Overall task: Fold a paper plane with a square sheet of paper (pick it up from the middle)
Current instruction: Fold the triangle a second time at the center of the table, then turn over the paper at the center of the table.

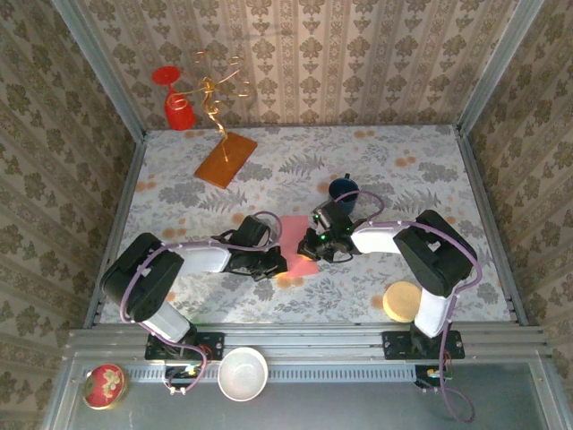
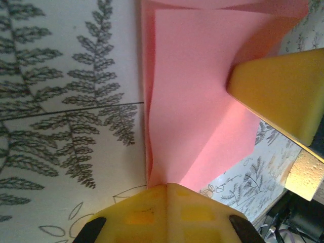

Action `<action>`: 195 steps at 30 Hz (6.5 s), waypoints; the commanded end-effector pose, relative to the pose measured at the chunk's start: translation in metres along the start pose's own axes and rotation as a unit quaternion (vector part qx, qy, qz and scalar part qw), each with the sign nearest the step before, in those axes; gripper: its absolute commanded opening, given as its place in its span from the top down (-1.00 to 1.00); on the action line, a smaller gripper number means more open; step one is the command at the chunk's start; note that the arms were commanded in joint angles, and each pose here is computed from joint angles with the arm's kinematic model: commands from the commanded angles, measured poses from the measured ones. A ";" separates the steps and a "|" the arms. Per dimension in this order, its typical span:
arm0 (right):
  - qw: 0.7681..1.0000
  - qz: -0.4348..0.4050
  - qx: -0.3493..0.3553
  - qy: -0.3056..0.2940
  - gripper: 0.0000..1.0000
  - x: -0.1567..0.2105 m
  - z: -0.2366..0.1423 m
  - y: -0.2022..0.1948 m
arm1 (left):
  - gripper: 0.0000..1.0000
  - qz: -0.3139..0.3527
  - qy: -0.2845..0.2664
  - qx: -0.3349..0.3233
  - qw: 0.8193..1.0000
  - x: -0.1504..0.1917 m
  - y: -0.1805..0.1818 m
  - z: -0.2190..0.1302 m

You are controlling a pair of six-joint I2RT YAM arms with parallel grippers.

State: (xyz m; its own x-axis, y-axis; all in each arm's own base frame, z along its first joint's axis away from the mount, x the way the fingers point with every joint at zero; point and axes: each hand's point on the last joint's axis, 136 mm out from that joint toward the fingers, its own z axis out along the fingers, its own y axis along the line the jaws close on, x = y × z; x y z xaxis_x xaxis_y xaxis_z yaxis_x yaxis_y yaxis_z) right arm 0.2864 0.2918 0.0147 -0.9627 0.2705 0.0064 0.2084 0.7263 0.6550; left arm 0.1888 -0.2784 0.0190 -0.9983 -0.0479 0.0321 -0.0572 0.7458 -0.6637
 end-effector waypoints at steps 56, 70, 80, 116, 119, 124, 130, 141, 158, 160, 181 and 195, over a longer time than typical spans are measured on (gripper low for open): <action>0.990 -0.096 0.092 -0.041 0.98 -0.035 -0.010 -0.028 | 1.00 -0.091 0.046 -0.133 0.986 0.046 0.069 0.000; 0.985 -0.091 0.103 -0.107 0.98 -0.082 -0.025 -0.037 | 1.00 -0.079 0.046 -0.128 0.987 0.045 0.064 -0.002; 0.987 -0.112 0.041 -0.106 0.95 -0.073 -0.040 -0.001 | 1.00 -0.032 0.018 -0.078 0.996 0.021 0.023 -0.011; 0.999 0.020 -0.011 -0.042 0.37 -0.002 -0.018 -0.002 | 0.70 -0.050 -0.062 -0.078 0.994 -0.042 0.030 -0.005; 0.999 0.023 -0.019 -0.039 0.42 -0.002 -0.016 0.001 | 0.70 -0.055 -0.059 -0.080 0.994 -0.039 0.033 -0.004; 0.999 0.022 -0.019 -0.039 0.47 -0.002 -0.014 0.002 | 0.72 -0.062 -0.057 -0.081 0.993 -0.037 0.037 -0.002; 0.999 0.032 -0.008 -0.040 0.47 -0.002 -0.010 -0.005 | 0.72 -0.065 -0.056 -0.079 0.993 -0.036 0.037 -0.002; 0.999 0.020 -0.036 -0.036 0.56 -0.002 -0.006 0.007 | 0.72 -0.065 -0.058 -0.076 0.993 -0.036 0.035 -0.003; 0.998 0.015 -0.054 -0.022 0.58 0.007 0.002 0.009 | 0.72 -0.061 -0.067 -0.069 0.994 -0.040 0.028 -0.009; 0.998 0.012 -0.054 -0.022 0.59 0.007 0.002 0.010 | 0.72 -0.061 -0.069 -0.066 0.994 -0.042 0.025 -0.011; 0.971 -0.108 -0.174 -0.123 0.88 -0.026 -0.076 0.090 | -0.14 -0.007 -0.174 0.112 0.978 -0.071 -0.047 -0.099; 0.933 -0.131 -0.312 -0.122 0.86 -0.031 -0.135 0.156 | -0.78 0.057 -0.174 0.226 0.957 -0.063 -0.101 -0.121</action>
State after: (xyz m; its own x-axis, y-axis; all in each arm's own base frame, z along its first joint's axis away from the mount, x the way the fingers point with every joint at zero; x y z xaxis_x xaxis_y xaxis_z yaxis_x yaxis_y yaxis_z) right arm 0.3254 0.3058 0.1801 -0.8919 0.3278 -0.3114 -0.1709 0.3930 0.9035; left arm 0.2615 -0.2603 0.1615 -0.9258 -0.2924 -0.2395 0.0838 0.4591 -0.8844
